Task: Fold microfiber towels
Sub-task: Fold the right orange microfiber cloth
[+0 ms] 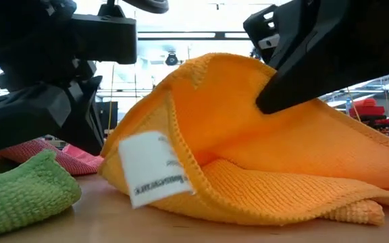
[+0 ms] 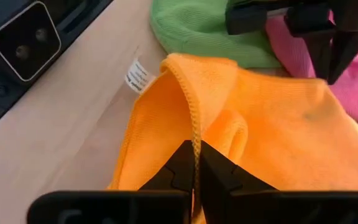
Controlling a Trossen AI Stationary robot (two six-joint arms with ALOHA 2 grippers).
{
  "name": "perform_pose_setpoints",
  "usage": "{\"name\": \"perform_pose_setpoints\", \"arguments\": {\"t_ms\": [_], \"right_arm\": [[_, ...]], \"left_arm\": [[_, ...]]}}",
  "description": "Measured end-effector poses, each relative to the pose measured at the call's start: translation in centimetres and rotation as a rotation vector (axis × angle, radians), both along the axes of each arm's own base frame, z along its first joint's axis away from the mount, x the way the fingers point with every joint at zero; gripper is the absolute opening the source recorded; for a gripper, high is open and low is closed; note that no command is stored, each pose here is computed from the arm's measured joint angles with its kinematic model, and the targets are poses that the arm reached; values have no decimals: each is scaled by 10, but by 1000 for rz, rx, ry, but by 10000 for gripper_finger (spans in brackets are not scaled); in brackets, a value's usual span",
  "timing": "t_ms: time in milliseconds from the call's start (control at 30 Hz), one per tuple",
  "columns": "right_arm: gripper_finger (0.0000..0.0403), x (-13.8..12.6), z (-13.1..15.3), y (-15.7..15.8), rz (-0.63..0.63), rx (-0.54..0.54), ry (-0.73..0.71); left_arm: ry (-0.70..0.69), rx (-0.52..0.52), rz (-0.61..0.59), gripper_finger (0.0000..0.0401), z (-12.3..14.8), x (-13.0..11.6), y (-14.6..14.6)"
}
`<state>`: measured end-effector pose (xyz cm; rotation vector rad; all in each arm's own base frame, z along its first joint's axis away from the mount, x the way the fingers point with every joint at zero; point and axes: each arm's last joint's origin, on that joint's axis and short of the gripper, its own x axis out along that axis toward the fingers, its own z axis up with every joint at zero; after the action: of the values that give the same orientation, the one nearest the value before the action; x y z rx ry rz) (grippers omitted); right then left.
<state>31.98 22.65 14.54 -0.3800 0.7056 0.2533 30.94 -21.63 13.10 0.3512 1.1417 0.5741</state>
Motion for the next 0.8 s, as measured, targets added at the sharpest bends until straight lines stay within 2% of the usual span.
{"name": "perform_pose_setpoints", "arguments": {"t_ms": [200, 367, 567, 667, 800], "right_arm": [[51, 0, 1, 3, 62, 62, 20], [99, 0, 2, 5, 80, 122, 33], [145, 0, 1, 6, 53, 188, 60], [153, -5, 4, 6, 35, 174, 109], [152, -8, 19, 7, 6, 168, 109]], "left_arm": [[14, 4, -26, 50, 0, -1, -2], [-15, -29, -91, 37, 20, -5, -11], [-84, -84, -263, 28, 26, 2, -30], [-120, -98, -332, 35, 23, 11, -36], [-195, -133, -338, 51, 26, 23, -36]]}}
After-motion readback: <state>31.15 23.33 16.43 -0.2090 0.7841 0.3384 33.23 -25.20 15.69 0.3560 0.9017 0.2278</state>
